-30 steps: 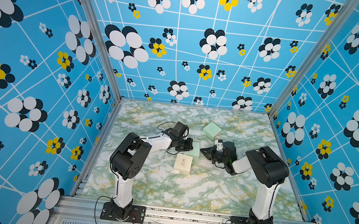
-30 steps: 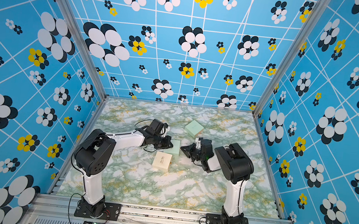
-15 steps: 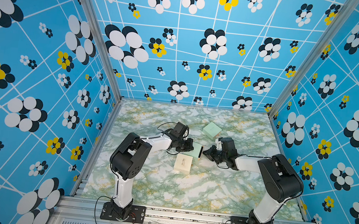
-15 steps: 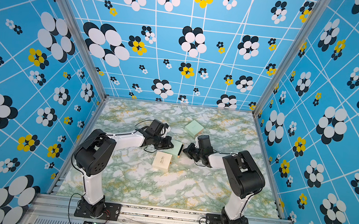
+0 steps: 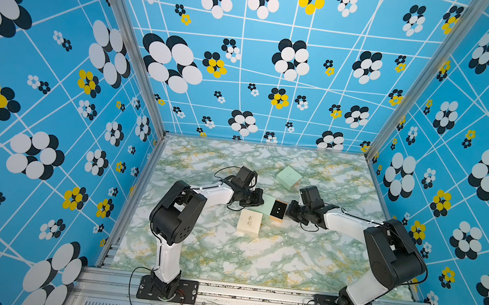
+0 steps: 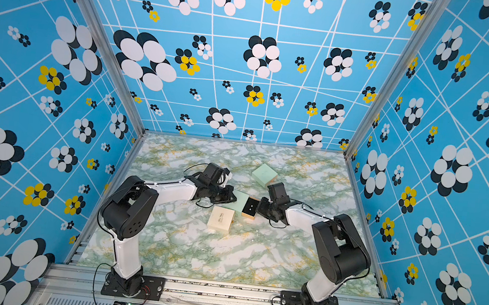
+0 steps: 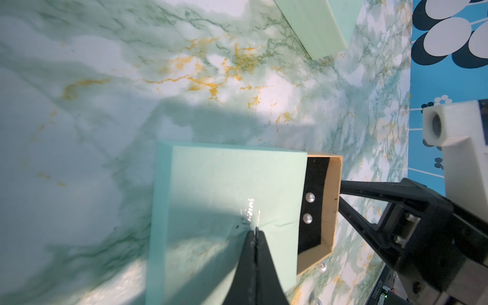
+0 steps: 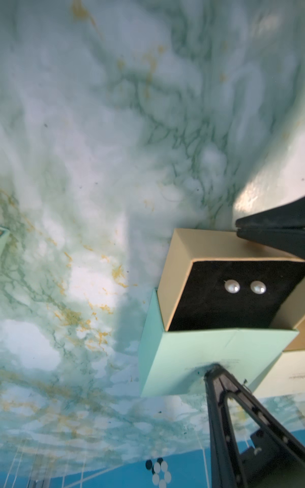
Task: Take out the earrings from the drawer-style jewelry box
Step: Open the drawer in the jewelry box.
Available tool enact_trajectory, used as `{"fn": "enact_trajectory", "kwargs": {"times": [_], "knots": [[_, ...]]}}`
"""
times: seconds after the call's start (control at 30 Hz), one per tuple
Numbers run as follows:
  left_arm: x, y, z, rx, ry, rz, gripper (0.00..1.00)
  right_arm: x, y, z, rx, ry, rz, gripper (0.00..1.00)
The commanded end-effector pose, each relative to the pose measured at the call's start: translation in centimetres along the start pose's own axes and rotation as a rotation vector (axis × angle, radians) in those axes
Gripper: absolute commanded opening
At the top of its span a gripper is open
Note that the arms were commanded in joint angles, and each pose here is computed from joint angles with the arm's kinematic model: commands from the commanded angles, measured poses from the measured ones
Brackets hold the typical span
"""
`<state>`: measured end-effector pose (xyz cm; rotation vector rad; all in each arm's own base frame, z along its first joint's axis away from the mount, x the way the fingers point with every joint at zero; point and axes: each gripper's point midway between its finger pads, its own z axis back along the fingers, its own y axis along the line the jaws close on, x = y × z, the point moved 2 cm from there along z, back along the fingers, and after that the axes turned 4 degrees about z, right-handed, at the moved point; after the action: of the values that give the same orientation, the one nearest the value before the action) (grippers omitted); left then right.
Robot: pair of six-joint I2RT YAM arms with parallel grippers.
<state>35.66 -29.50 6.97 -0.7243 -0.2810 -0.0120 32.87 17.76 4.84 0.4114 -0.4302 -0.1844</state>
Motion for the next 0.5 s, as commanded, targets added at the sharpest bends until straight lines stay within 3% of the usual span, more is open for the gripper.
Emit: {"fn": "enact_trajectory", "kwargs": {"times": [0.0, 0.4, 0.47], "knots": [[-2.1, 3.9, -1.0, 0.108, 0.068, 0.077, 0.0, -0.7, -2.9, 0.9, -0.171, 0.02, 0.042, 0.0], [-2.1, 3.7, -0.9, 0.104, 0.069, 0.076, 0.0, -0.4, -1.8, 0.8, -0.116, 0.015, 0.046, 0.0], [-2.1, 3.7, -0.9, 0.104, 0.069, 0.076, 0.0, -0.1, -1.5, 1.1, -0.103, 0.008, 0.05, 0.06]]}}
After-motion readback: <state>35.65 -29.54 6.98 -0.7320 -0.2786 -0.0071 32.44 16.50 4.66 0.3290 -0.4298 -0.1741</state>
